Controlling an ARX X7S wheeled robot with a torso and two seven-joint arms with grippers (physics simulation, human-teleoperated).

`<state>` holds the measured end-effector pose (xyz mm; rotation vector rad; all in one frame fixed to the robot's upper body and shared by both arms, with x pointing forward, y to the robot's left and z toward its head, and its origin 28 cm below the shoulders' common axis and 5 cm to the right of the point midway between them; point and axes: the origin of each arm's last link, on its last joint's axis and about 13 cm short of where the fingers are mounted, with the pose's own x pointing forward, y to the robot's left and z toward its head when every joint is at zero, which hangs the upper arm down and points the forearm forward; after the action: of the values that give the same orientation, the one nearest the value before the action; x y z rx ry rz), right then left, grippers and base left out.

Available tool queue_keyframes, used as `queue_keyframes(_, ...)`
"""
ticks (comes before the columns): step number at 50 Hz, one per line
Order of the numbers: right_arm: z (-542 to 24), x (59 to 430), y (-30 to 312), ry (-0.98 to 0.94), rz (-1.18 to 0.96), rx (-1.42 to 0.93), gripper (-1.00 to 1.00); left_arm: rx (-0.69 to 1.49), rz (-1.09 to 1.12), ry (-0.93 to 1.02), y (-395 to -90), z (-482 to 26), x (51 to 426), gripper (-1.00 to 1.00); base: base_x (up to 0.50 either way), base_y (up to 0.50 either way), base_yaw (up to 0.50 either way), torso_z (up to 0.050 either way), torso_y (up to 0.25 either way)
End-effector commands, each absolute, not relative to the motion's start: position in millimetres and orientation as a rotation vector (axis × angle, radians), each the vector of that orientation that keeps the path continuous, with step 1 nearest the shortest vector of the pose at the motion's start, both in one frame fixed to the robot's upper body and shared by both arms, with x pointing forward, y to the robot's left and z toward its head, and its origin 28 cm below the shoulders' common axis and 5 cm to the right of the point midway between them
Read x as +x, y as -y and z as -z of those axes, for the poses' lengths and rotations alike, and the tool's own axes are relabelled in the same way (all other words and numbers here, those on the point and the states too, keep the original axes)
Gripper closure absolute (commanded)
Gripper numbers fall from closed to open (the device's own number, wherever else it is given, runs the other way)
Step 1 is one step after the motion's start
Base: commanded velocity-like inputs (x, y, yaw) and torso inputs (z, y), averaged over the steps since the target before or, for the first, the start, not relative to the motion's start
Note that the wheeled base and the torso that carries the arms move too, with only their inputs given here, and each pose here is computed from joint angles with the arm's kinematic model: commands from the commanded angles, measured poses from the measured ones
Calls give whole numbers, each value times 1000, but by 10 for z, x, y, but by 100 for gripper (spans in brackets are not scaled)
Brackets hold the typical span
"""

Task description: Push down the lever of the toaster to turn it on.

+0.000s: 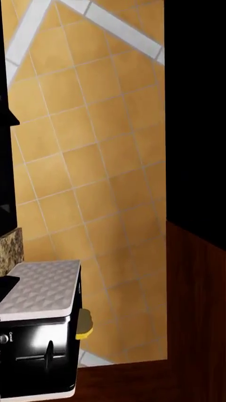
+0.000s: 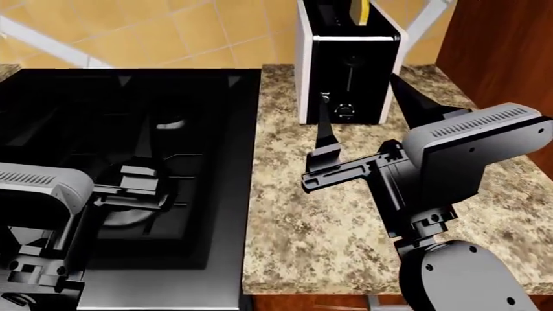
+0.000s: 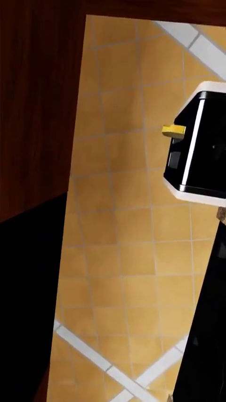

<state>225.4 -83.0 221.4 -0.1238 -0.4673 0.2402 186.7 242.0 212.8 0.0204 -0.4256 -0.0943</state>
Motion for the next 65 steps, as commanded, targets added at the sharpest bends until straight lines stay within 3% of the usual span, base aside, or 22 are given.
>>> queue_keyframes(1, -2209, 2265, 830, 461, -237, -130, -100, 21, 95, 426, -2421, -2125, 1868, -100, 20, 0, 0, 0, 0)
queue_keyframes(12, -2337, 2325, 826, 471, -240, -137, -100, 19, 90, 427, -2435, -2128, 1868, -100, 0, 0, 0, 0, 1)
queue_keyframes(34, -2779, 2822, 863, 394, -240, -110, -100, 18, 86, 432, -2448, -2143, 1855, -100, 0, 0, 0, 0, 0)
queue_keyframes(65, -2692, 3230, 882, 269, -155, -105, -100, 22, 81, 435, -2464, -2165, 1863, -100, 0, 0, 0, 0, 0)
